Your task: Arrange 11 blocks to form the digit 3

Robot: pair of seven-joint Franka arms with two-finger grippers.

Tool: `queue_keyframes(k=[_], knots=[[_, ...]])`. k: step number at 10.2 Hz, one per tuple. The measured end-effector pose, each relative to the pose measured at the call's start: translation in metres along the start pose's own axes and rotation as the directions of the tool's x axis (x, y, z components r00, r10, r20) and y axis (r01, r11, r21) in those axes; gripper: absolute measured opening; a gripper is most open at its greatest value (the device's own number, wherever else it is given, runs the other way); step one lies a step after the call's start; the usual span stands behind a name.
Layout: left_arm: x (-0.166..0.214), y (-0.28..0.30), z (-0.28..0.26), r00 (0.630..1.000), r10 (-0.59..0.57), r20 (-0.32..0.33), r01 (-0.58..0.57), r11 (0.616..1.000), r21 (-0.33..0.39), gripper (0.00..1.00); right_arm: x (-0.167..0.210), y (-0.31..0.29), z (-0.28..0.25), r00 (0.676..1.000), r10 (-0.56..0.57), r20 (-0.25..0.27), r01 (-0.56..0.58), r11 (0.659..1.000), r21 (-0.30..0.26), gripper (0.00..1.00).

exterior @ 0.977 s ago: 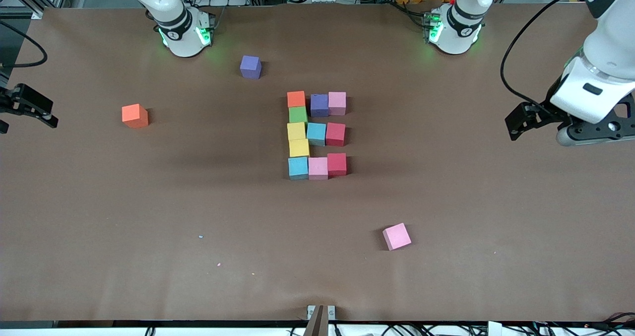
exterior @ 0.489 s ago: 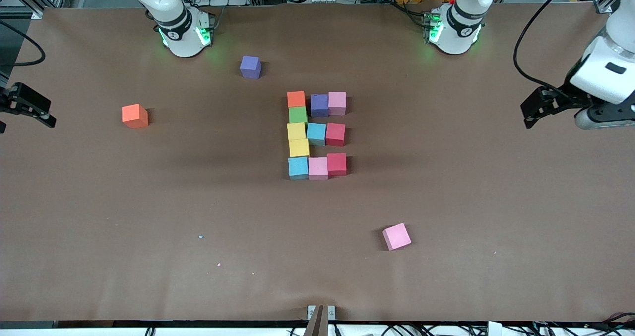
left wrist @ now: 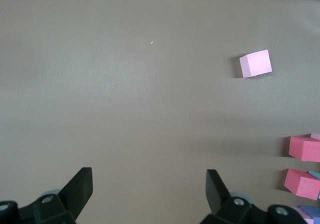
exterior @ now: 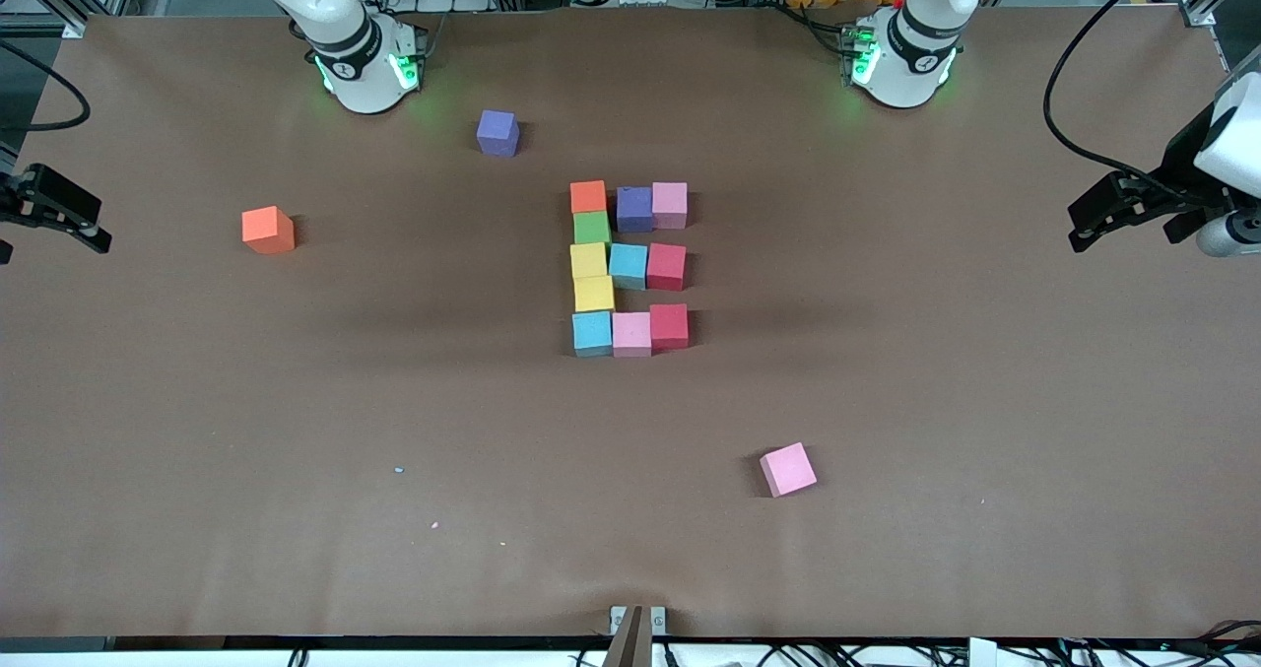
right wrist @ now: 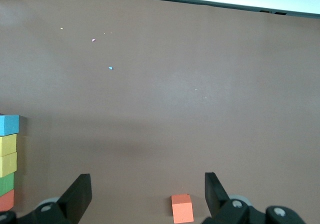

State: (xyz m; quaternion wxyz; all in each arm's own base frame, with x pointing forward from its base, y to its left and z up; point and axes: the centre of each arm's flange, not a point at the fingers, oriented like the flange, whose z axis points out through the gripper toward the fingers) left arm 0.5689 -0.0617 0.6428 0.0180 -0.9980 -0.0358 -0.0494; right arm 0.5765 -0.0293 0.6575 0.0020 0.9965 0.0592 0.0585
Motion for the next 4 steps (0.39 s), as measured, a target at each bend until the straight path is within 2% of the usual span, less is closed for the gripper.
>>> queue_keyframes(k=[4], knots=[[-0.0006, 0.0007, 0.0011, 1.0, 0.001, 0.003, -0.001, 1.0, 0.0, 1.0, 0.0001, -0.0005, -0.0001, 1.0, -0.001, 0.0, 0.001, 1.0, 0.0, 1.0]])
